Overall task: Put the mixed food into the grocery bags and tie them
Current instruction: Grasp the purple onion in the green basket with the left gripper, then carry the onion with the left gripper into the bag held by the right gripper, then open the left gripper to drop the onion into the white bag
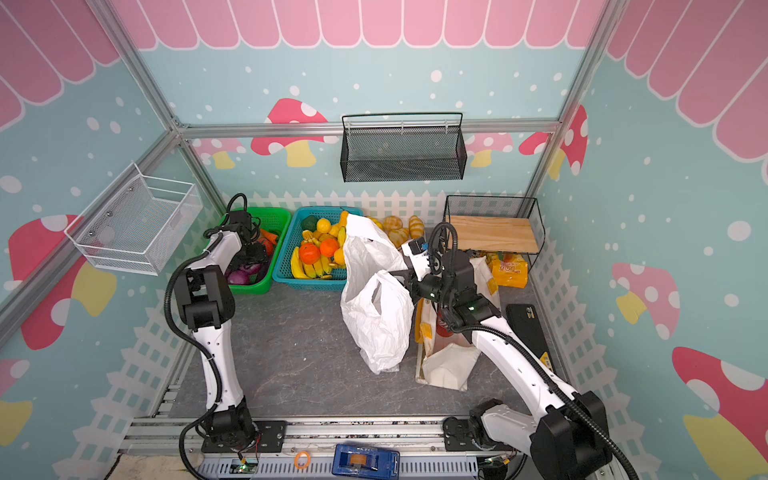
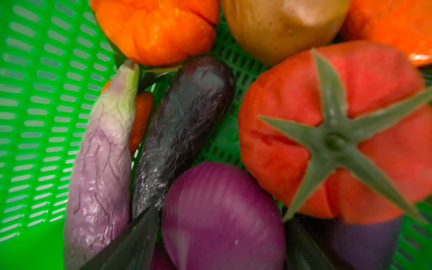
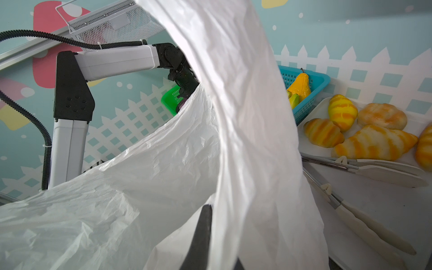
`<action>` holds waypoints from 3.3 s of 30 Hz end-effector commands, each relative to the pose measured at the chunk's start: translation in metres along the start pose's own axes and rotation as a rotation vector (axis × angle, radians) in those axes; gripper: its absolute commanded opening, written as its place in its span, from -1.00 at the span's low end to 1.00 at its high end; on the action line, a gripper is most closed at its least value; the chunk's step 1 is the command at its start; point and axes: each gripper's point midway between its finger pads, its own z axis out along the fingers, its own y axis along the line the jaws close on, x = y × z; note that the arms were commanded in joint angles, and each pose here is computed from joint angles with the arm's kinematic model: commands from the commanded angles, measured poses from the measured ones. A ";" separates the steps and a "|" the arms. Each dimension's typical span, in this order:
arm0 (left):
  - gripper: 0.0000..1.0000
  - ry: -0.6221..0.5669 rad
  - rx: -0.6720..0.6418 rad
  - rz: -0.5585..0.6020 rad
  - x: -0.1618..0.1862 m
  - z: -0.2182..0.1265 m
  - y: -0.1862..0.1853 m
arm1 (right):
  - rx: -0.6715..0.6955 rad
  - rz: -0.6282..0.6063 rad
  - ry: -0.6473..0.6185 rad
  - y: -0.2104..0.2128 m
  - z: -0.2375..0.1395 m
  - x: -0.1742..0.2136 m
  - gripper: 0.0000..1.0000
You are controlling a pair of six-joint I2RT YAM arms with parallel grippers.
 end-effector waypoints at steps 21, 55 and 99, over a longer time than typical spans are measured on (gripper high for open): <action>0.22 -0.059 0.059 -0.103 -0.017 -0.050 0.009 | 0.001 -0.015 0.006 -0.001 0.000 0.001 -1.00; 0.08 -0.460 1.291 0.447 0.232 -0.499 -0.266 | 0.015 -0.029 -0.045 0.006 -0.013 -0.012 -1.00; 0.82 -0.287 0.801 0.641 0.260 -0.345 -0.261 | 0.163 0.014 0.004 -0.024 -0.009 0.000 -1.00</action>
